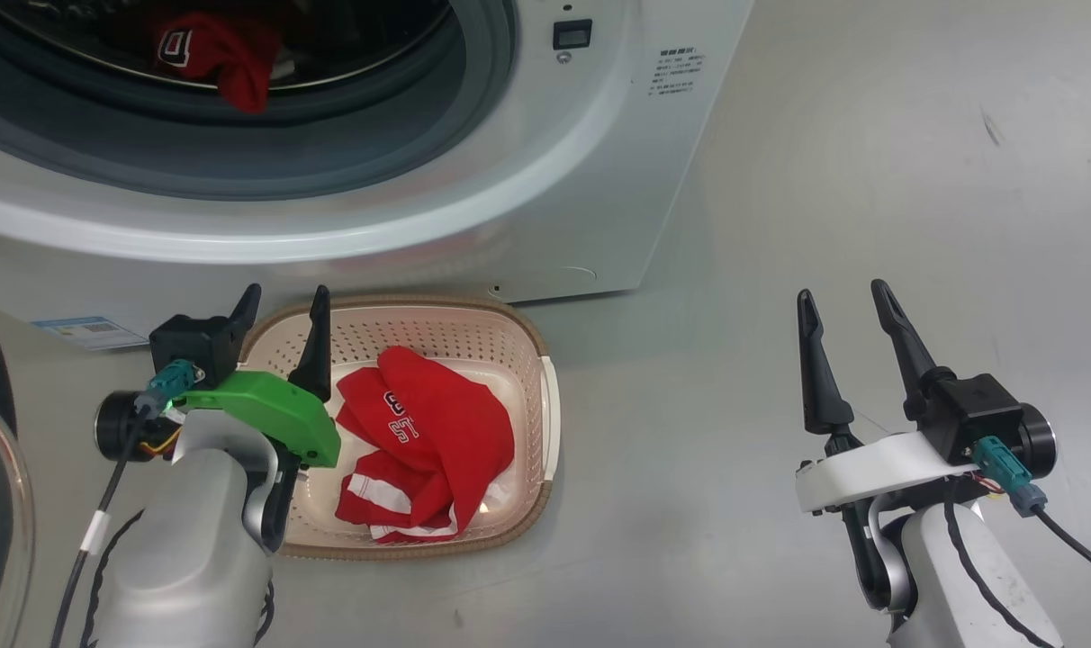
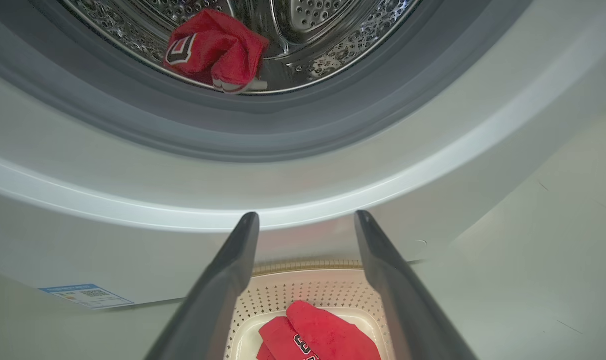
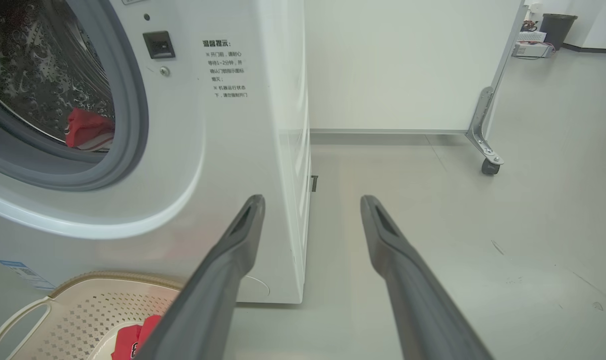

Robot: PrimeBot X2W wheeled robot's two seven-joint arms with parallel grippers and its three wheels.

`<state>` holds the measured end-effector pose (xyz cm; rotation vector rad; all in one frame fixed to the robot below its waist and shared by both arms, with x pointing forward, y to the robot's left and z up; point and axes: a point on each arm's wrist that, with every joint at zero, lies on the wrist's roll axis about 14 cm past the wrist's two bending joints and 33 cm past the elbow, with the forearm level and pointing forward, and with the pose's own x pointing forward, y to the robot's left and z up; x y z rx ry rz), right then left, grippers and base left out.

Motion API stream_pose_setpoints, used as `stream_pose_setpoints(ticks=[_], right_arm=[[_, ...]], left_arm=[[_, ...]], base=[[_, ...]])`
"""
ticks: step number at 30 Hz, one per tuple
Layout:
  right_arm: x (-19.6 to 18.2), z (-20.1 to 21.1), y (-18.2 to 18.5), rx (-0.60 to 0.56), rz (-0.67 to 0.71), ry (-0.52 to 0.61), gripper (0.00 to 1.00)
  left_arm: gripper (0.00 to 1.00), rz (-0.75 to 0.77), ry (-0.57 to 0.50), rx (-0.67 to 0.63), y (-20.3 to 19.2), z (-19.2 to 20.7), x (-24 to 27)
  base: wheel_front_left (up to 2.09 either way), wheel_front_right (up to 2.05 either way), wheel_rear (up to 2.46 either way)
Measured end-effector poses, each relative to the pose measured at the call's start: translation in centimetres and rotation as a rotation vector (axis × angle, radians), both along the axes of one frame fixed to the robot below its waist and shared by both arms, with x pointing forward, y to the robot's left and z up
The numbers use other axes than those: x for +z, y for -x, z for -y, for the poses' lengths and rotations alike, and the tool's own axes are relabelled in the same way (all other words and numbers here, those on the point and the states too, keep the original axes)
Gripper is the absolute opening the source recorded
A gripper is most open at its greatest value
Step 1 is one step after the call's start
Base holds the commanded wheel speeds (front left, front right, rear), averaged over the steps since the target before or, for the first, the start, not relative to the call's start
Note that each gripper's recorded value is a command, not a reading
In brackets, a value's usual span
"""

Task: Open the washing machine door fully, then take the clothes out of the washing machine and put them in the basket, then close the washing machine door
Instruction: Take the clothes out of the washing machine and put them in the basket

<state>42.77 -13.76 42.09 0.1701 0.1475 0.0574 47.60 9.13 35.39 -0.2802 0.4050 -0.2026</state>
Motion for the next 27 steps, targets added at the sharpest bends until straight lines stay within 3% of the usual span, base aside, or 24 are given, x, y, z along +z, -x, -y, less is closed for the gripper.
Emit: stream_pose_setpoints(ticks=[7,14,27], right_arm=[[1.4,-0.7,0.5,0.022,0.032,-0.001,1.0],[2.7,-1.1,1.7,0.034,0.059,0.003,1.0],[4.2,-0.9,4.7,0.03,0.086,0.009,1.0]], left_arm=[[1.0,0.21,-0.012,0.068,-1.6,-2.2,7.1],[1.0,0.278,-0.061,0.12,1.0,-4.6,9.5],[1.0,0.357,-0.081,0.156,6.1,-5.7,12.3]], base=[[0.0,0.0,0.0],[0.0,0.0,0.0],[0.0,0.0,0.0]])
